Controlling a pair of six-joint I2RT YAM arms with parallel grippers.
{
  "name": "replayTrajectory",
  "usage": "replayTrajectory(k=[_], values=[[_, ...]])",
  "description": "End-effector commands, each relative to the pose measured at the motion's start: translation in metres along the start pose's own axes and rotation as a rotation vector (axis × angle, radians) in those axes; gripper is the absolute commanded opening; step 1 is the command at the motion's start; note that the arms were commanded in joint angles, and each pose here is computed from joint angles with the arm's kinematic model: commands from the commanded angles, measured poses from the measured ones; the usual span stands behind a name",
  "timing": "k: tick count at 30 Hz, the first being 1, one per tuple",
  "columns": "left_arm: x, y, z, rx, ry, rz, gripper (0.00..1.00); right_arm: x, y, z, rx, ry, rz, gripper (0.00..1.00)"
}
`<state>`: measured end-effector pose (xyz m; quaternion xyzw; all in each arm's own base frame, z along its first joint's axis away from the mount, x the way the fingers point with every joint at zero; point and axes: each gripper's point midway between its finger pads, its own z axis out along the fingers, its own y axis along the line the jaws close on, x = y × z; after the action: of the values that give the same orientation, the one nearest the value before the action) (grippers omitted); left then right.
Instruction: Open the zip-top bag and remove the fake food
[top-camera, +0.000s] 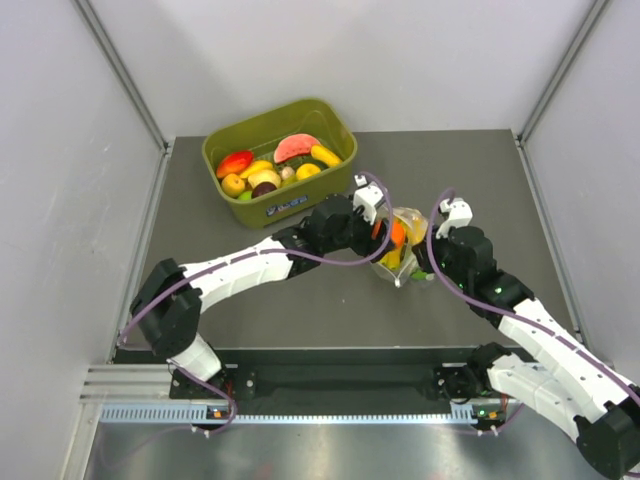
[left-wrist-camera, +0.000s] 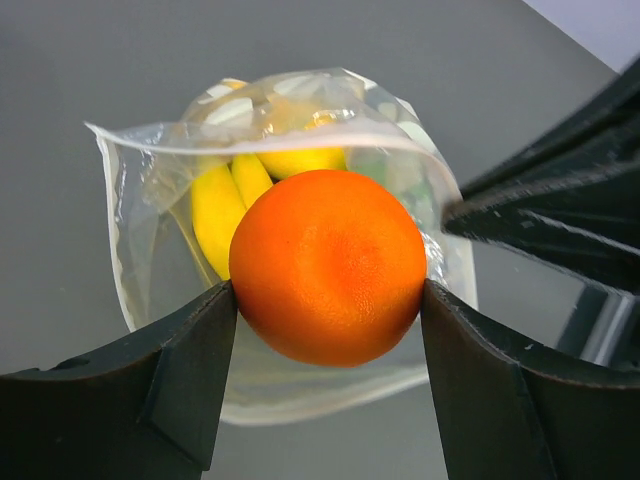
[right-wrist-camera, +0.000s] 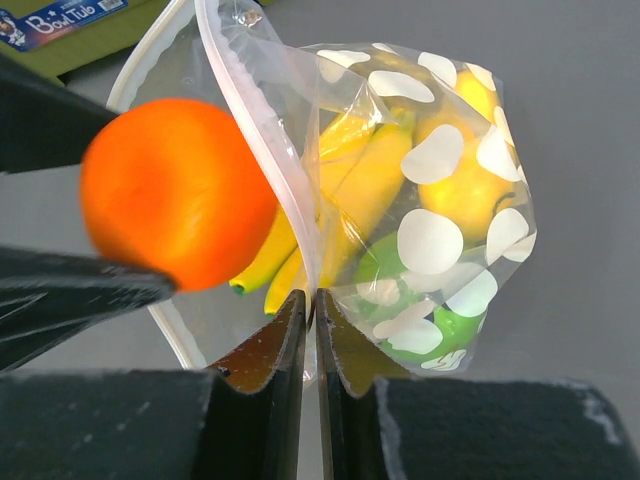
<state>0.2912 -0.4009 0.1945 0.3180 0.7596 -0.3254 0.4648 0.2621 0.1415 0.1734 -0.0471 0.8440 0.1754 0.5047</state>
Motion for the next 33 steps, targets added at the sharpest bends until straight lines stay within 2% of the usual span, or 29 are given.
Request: replayTrajectory(k=[1, 9, 18, 28, 33], values=[[-0.005, -0.013, -0.026, 0.053, 0.024, -0.033, 0.00, -0.019, -0.001, -0.002, 0.011, -0.051, 0.000, 0.09], [0.001, -0.019, -0.065, 0.075, 0.066, -0.080, 0.00, -0.020, -0.002, -0.002, 0.013, -0.055, -0.001, 0.09], [-0.043, 0.046, -0.110, -0.026, -0.105, -0.188, 0.00, -0.020, -0.003, -0.002, 0.012, -0.051, -0.004, 0.09], [-0.107, 0.202, -0.158, -0.491, -0.341, -0.208, 0.00, -0.021, 0.000, 0.000, -0.003, -0.043, -0.005, 0.09], [-0.113, 0.275, -0.149, -0.636, -0.343, -0.232, 0.00, -0.024, 0.000, -0.002, -0.005, -0.047, -0.010, 0.09]])
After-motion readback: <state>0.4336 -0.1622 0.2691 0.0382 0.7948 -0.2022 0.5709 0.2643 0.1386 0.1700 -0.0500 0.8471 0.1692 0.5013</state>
